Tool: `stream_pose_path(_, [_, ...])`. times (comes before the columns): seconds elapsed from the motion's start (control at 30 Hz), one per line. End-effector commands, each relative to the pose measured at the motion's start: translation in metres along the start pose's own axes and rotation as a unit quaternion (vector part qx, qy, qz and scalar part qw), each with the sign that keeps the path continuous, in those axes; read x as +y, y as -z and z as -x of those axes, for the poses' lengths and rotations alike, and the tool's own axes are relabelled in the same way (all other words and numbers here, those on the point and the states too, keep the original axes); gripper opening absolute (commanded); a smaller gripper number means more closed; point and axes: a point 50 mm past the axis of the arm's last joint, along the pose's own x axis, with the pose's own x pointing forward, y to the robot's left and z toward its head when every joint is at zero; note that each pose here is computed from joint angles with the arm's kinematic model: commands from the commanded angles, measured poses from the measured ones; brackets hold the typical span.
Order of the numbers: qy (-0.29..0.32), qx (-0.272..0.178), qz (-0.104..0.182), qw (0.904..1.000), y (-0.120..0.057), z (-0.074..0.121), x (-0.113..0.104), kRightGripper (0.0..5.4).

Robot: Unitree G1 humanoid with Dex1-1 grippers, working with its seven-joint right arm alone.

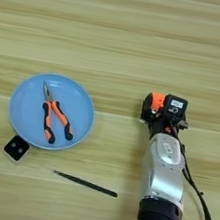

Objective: Move the objects on the table

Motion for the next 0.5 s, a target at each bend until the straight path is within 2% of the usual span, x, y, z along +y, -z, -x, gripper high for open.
stream_pose_path(0.03, [-0.006, -0.033, 0.008, 0.9994, -0.019, -0.012, -0.001, 3.33])
stream_pose_path(0.1, [-0.010, -0.031, 0.009, 0.9994, -0.017, -0.012, 0.000, 3.33])
stream_pose_path(0.13, [-0.011, -0.035, 0.012, 0.9992, -0.018, -0.012, 0.000, 3.69])
stream_pose_path(0.3, [-0.016, -0.069, 0.028, 0.9971, -0.028, -0.011, 0.003, 4.56])
stream_pose_path(0.5, [-0.015, -0.118, 0.038, 0.9922, -0.045, -0.007, 0.005, 5.28])
